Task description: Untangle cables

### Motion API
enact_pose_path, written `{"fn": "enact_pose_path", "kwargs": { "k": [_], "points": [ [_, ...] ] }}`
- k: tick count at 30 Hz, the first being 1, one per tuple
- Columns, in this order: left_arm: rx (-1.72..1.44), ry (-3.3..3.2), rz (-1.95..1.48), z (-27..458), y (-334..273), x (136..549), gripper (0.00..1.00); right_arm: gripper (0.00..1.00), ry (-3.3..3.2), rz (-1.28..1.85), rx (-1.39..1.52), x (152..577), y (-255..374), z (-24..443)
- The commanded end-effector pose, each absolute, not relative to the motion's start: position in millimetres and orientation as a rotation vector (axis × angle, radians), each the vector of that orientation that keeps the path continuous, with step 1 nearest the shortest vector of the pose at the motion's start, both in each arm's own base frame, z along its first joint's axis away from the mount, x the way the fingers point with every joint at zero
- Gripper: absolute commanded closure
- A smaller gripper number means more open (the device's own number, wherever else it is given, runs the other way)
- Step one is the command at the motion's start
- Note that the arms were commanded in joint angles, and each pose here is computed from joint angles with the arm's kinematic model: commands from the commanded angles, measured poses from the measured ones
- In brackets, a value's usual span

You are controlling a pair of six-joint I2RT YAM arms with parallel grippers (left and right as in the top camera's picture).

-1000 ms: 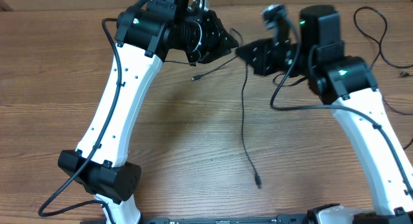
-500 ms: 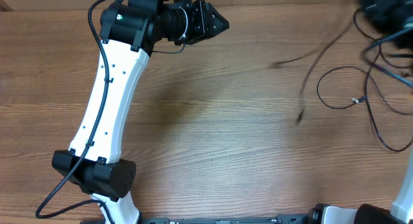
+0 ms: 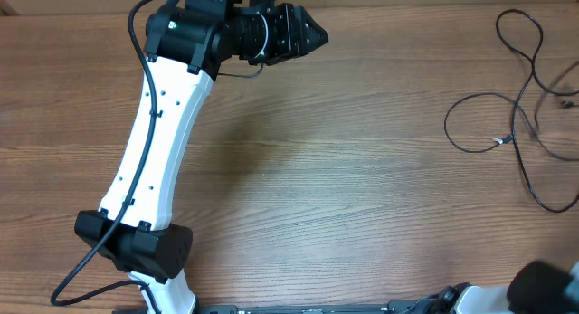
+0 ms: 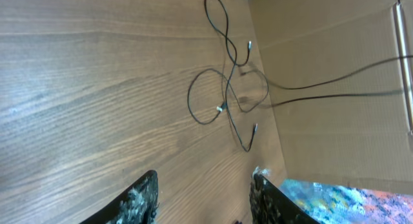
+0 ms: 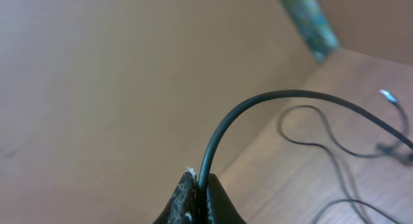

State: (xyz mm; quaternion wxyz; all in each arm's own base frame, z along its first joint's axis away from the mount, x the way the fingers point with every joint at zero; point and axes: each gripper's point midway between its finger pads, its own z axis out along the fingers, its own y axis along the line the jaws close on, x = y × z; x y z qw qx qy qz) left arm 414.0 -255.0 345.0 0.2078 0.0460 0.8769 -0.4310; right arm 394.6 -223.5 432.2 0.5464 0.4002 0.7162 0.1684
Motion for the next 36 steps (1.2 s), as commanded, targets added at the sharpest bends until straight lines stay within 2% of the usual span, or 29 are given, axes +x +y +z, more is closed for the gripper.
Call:
{"fn": "enact_pose_path", "kwargs": {
  "k": [1, 2, 3, 4, 10, 13, 14, 16, 17, 23, 31, 36],
  "points": [
    [0.154, 2.422, -1.172, 356, -253, 406, 0.54, 0.67, 1.744, 0.375, 1.072, 414, -250, 389],
    [0.140, 2.438, -1.154, 353, -251, 406, 0.53, 0.18, 1.772, 0.383, 1.103, 417, -253, 374],
    [0.137, 2.442, -1.149, 352, -250, 405, 0.54, 0.05, 1.788, 0.389, 1.120, 418, -253, 367],
    [0.127, 2.452, -1.136, 350, -249, 405, 0.53, 0.00, 1.812, 0.397, 1.144, 418, -253, 357],
    [0.106, 2.474, -1.087, 344, -243, 407, 0.49, 0.00, 1.853, 0.583, 1.045, 419, -216, 370],
    [0.064, 2.501, -1.009, 336, -234, 409, 0.42, 0.00, 1.894, 0.687, 0.982, 414, -187, 378],
    [0.053, 2.506, -0.986, 334, -232, 411, 0.38, 0.00, 1.913, 0.720, 0.924, 413, -173, 383],
    [0.008, 2.513, -0.885, 328, -221, 417, 0.09, 0.00, 1.945, 0.729, 0.737, 413, -144, 399],
    [-0.015, 2.515, -0.832, 325, -215, 421, 0.00, 0.00, 1.950, 0.717, 0.679, 412, -133, 406],
    [-0.130, 2.523, -0.546, 311, -179, 433, 0.00, 0.00, 1.990, 0.655, 0.318, 397, -43, 443],
    [-0.158, 2.528, -0.468, 307, -169, 434, 0.00, 0.00, 2.205, 0.566, 0.017, 350, 57, 417],
    [-0.158, 2.527, -0.468, 308, -169, 434, 0.00, 0.00, 2.286, 0.578, -0.077, 320, 79, 407]
  ]
}}
